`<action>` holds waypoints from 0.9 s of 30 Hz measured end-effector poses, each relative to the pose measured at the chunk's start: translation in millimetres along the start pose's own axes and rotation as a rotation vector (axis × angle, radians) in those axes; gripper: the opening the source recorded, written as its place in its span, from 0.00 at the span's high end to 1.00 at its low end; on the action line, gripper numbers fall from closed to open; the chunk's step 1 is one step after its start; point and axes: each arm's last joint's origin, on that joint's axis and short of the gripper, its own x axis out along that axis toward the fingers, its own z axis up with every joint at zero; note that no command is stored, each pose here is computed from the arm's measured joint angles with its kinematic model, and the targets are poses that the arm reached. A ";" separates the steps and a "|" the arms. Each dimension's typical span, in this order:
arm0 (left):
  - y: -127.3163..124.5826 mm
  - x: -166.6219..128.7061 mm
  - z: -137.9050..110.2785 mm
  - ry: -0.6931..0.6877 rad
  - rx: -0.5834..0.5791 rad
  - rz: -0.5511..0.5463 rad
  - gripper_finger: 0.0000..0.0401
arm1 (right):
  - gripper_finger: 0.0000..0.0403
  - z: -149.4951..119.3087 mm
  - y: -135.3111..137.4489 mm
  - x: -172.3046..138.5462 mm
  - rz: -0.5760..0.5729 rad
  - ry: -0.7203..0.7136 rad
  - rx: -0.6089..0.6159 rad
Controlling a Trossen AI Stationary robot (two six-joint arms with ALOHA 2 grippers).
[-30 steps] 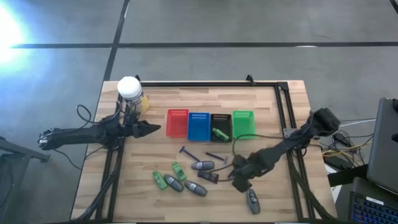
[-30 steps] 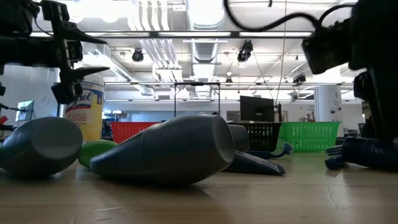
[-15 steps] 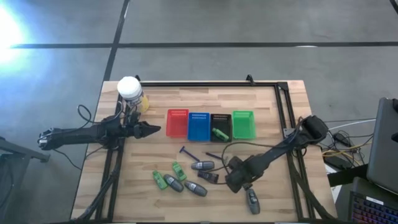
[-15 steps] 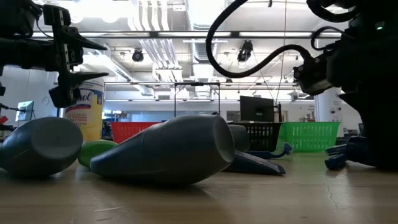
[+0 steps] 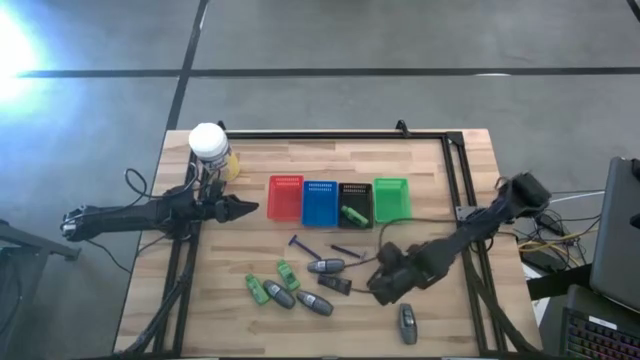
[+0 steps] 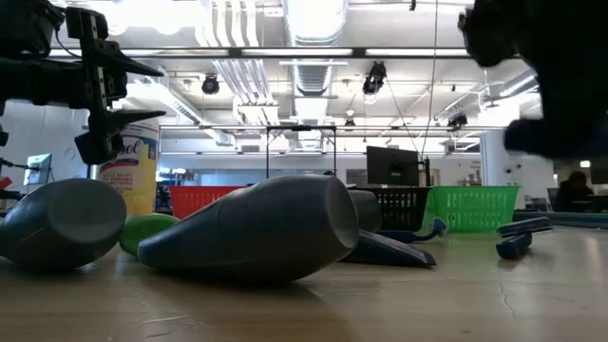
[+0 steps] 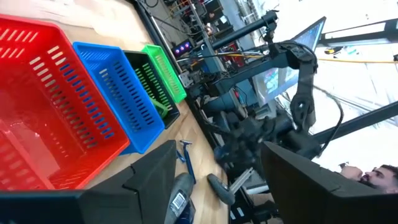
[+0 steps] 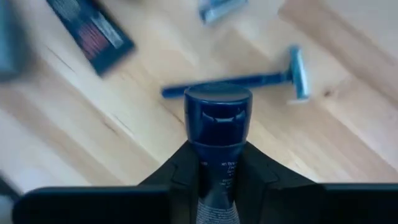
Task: Pick & Place Travel size toiletries
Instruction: Put the blue shave cream into the green basket
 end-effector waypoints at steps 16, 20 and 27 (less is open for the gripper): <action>0.0 0.0 0.0 0.000 0.001 0.000 0.41 | 0.79 120.5 -146.0 -68.5 0.079 -0.363 0.531; 0.0 0.0 0.0 -0.001 0.001 0.000 0.41 | 0.75 145.5 -175.3 -44.5 0.109 -0.296 0.574; 0.0 0.0 0.0 0.000 0.001 0.001 0.41 | 0.65 158.5 -187.5 -9.9 0.071 -0.160 0.563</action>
